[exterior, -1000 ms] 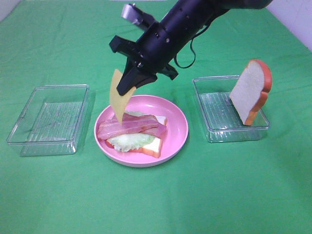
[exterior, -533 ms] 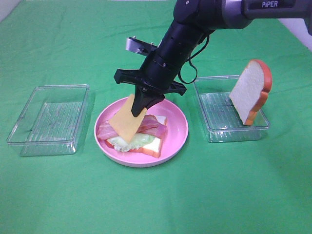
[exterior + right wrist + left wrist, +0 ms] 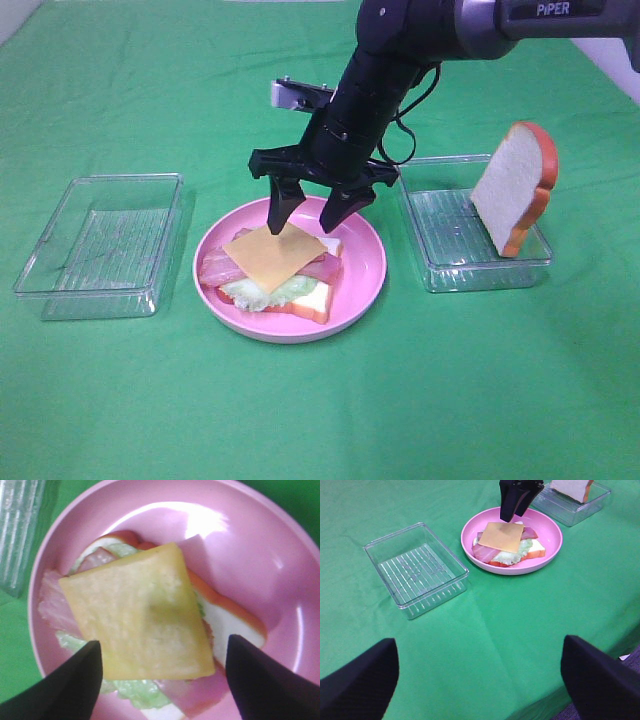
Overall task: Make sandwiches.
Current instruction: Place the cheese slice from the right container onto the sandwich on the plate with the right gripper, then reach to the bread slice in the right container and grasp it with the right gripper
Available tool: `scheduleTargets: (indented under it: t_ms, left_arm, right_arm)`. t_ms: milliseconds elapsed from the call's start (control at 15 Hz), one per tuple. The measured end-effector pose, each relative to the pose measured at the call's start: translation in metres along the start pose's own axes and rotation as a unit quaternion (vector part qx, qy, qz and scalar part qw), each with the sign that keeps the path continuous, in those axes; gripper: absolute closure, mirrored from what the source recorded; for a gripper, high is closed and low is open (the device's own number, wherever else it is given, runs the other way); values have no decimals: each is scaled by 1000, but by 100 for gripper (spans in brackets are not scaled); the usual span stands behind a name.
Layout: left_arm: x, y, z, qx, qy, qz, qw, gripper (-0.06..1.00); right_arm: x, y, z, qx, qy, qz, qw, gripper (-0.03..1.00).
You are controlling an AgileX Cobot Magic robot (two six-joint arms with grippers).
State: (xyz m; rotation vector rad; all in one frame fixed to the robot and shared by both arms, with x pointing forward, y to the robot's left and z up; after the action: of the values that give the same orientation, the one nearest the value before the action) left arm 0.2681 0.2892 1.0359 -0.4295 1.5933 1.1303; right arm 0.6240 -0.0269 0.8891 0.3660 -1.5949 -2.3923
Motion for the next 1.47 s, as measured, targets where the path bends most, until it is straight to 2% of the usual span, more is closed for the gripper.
scheduleTargets:
  t_ms: [133,333,400,467,667,733,867,1000,1067,1267,1467]
  left_arm:
    - [0,0,0,0,0,0,1000,11]
    - [0,0,0,0,0,0,1000,11]
    - [0,0,0,0,0,0,1000,11]
    - [0,0,0,0,0,0,1000,11]
    - [0,0,0,0,0,0,1000,11]
    - [0,0,0,0,0,0,1000,11]
    - [0,0,0,0,-1,0,1000,11]
    - [0,0,0,0,-1,0,1000,11]
    - [0,0,0,0,-1,0,1000,11]
    - [0,0,0,0,-1,0,1000,11]
    - [0,0,0,0,-2,0,1000,11]
  right_arm:
    - [-1,11,-11,56,1,-12,998,29]
    - [-4,60,-21,147,10,-65,987,28]
    - [-4,67,-23,158,6,-72,985,28]
    - [-4,108,-38,192,-21,-109,975,28]
    - [7,163,-75,208,-81,-131,966,28]
    - [11,169,-81,211,-90,-128,965,28]
    - [24,183,-108,222,-132,-99,961,22]
    - [30,185,-124,221,-158,-80,959,20]
    - [29,179,-131,206,-169,-71,961,20]
    - [26,154,-137,185,-164,-36,968,20]
    - [25,142,-147,201,-161,-17,966,21]
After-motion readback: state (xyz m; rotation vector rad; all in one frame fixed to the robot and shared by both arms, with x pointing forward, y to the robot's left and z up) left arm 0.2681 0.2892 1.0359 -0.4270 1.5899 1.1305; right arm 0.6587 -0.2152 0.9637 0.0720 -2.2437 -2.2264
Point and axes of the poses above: a point on each arm's last joint axis where the gripper is mounted, y pointing back along that axis away from the gripper, z along the wrist's bending axis when the last joint is at zero, x = y × z, the point moved 4 cm from there along -y, pointing out along that axis toward the gripper, and after that the axes turned 2 degrees about -y, right-handed, at the moved point
